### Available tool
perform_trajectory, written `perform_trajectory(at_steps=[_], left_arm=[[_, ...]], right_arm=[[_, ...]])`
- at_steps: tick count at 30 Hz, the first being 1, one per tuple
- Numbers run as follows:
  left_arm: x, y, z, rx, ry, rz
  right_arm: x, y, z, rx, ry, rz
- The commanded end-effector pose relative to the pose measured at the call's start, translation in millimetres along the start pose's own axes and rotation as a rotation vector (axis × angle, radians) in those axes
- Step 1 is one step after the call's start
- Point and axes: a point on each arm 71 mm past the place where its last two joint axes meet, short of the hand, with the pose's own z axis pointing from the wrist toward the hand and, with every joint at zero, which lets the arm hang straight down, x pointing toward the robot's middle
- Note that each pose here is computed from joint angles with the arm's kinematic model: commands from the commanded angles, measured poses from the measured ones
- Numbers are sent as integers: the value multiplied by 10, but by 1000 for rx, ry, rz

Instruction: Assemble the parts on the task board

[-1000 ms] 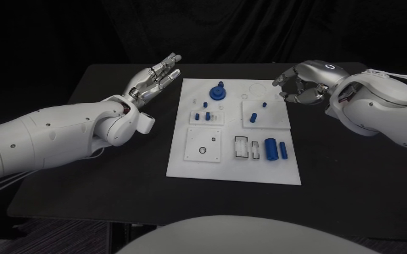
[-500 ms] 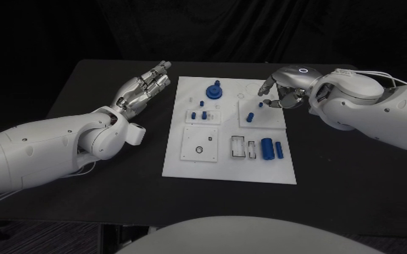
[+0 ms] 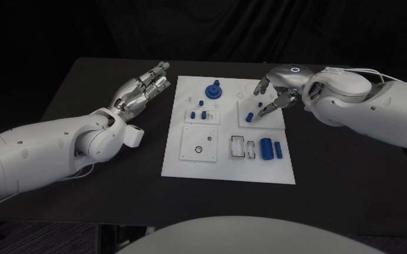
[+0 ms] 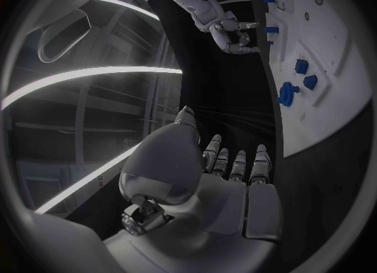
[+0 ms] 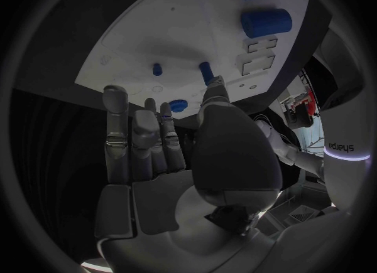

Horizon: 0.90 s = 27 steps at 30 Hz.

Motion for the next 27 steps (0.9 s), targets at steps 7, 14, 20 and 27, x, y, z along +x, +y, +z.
perform_trajectory(at_steps=[7, 14, 20, 27], left_arm=[[31, -110, -3, 162, 12, -17], [32, -107, 0, 160, 11, -16], [35, -103, 5, 156, 11, -16], [39, -98, 12, 154, 13, -17]], right_arm=[[38, -62, 26, 26, 35, -56], [55, -59, 49, 15, 47, -59], [96, -82, 68, 23, 70, -61], [141, -105, 76, 26, 86, -61]])
